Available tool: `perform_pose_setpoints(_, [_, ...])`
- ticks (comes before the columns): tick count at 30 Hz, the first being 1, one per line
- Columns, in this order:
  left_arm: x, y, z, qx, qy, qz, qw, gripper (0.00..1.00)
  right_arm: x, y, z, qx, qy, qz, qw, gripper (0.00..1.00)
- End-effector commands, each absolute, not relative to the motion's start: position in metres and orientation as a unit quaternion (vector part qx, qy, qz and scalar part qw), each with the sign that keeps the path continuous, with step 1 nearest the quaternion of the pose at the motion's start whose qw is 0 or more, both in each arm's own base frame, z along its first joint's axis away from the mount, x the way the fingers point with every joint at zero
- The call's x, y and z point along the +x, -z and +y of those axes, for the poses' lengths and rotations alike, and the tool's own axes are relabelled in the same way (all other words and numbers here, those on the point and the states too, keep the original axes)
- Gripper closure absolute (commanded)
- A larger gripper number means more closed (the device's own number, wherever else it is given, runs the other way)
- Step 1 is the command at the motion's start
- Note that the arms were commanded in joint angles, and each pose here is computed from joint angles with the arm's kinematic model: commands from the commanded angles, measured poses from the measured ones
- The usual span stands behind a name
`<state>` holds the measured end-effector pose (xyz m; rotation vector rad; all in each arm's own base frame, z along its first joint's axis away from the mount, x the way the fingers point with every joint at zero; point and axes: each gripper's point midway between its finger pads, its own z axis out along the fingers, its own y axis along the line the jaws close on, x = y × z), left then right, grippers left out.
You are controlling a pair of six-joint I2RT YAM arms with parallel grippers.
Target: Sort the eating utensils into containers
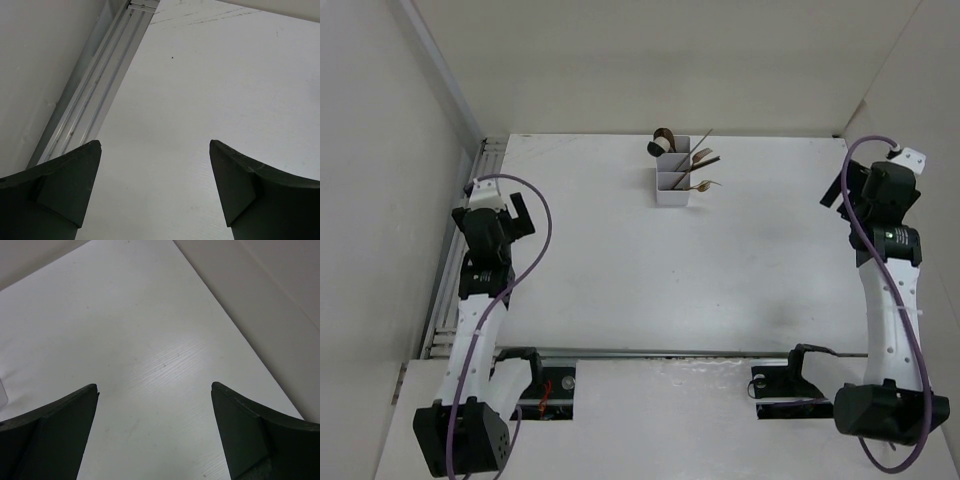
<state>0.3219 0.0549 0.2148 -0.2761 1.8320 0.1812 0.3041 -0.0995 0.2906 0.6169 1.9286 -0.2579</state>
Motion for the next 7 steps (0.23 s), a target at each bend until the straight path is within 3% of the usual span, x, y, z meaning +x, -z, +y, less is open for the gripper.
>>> perform_pose_setpoints(1, [0.3198, -0.2187, 0.0495, -0.120, -0.062, 0.783, 0.607, 0.11, 0.3031, -0.3060, -0.0997, 0.250, 0.110, 0.790, 0.549, 0.01])
perform_pose_setpoints(7, [0.3200, -0.2143, 0.0448, -0.125, -0.045, 0.785, 0.604, 0.10, 0.2996, -0.3132, -0.0975, 0.248, 0.104, 0.782, 0.563, 0.01])
